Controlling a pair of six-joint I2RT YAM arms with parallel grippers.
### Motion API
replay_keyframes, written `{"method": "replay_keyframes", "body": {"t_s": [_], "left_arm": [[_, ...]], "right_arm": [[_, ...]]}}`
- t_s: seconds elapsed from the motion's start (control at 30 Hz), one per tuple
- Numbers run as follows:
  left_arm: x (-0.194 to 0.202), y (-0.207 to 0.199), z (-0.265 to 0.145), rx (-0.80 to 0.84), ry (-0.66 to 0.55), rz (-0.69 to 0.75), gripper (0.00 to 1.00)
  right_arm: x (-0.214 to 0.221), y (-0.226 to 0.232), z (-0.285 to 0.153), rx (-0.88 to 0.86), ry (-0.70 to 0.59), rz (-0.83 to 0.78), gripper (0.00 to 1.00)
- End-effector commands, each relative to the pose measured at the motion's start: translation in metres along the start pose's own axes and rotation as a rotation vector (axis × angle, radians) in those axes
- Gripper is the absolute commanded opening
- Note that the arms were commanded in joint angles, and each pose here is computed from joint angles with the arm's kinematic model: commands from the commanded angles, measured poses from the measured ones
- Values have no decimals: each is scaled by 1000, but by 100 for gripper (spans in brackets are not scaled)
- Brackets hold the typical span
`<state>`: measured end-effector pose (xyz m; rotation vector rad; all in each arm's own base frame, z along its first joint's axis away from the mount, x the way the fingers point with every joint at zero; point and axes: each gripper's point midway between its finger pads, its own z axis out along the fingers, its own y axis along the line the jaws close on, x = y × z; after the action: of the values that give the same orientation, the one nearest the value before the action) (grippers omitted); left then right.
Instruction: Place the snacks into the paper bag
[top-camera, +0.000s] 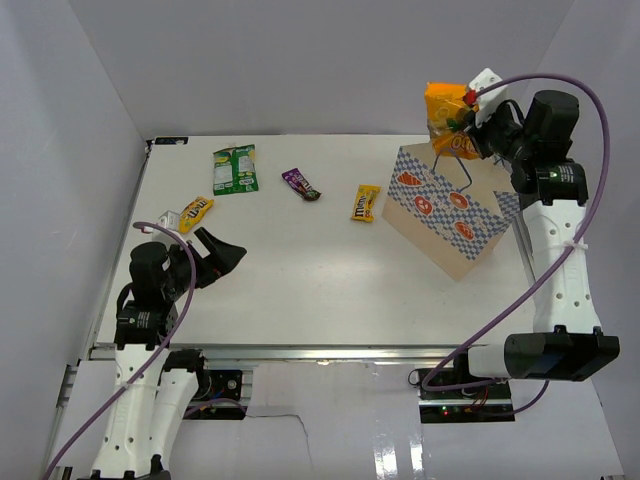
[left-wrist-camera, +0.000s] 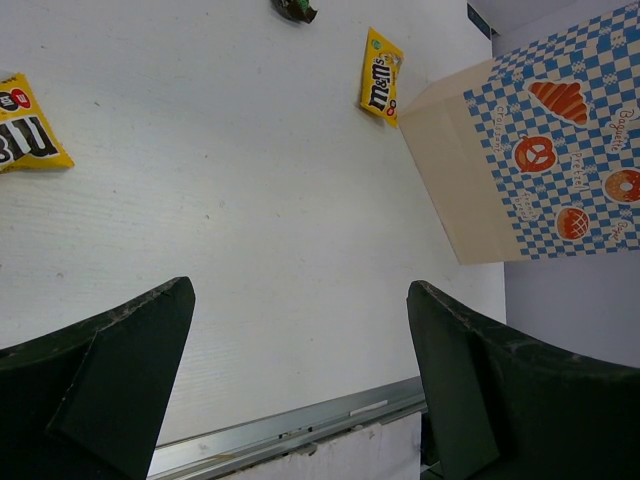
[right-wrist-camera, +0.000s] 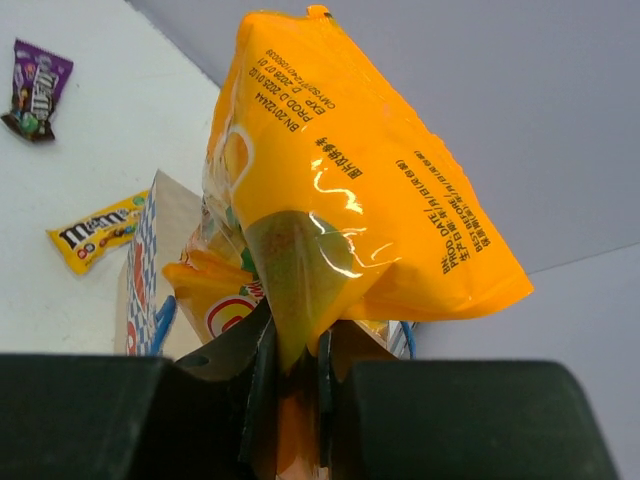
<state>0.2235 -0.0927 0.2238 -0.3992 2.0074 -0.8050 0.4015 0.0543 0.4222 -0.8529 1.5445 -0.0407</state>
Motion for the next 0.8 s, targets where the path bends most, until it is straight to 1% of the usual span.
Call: {"method": "replay_keyframes", "body": {"t_s": [0.0, 0.23, 0.37, 0.43, 0.47, 0.53, 0.57, 0.63, 0.7, 0.77], "left_arm": [[1, 0, 0, 5, -3, -3, 98], [2, 0, 0, 4, 0, -9, 98], [2, 1, 1, 3, 2, -10, 98], [1, 1, 1, 3, 2, -8, 98], [2, 1, 2, 2, 5, -8, 98], [1, 1, 3, 2, 5, -9, 98], [0, 0, 3, 4, 5, -9, 98], [0, 0, 3, 6, 5, -8, 98], [-1, -1, 4, 7, 7, -7, 98], [-2, -2, 4, 10, 3, -7, 98]], "right_arm": [[-44, -15, -12, 108, -114, -175, 8], [-12, 6, -2, 90, -21, -222, 8], [12, 21, 3, 43, 37, -208, 8], [17, 26, 4, 28, 46, -202, 9], [19, 28, 4, 23, 50, -198, 14], [24, 31, 5, 14, 60, -185, 20], [24, 32, 5, 10, 58, -184, 26], [26, 33, 6, 7, 61, -177, 33], [25, 32, 6, 12, 58, -178, 36], [25, 28, 6, 29, 65, -184, 43]]}}
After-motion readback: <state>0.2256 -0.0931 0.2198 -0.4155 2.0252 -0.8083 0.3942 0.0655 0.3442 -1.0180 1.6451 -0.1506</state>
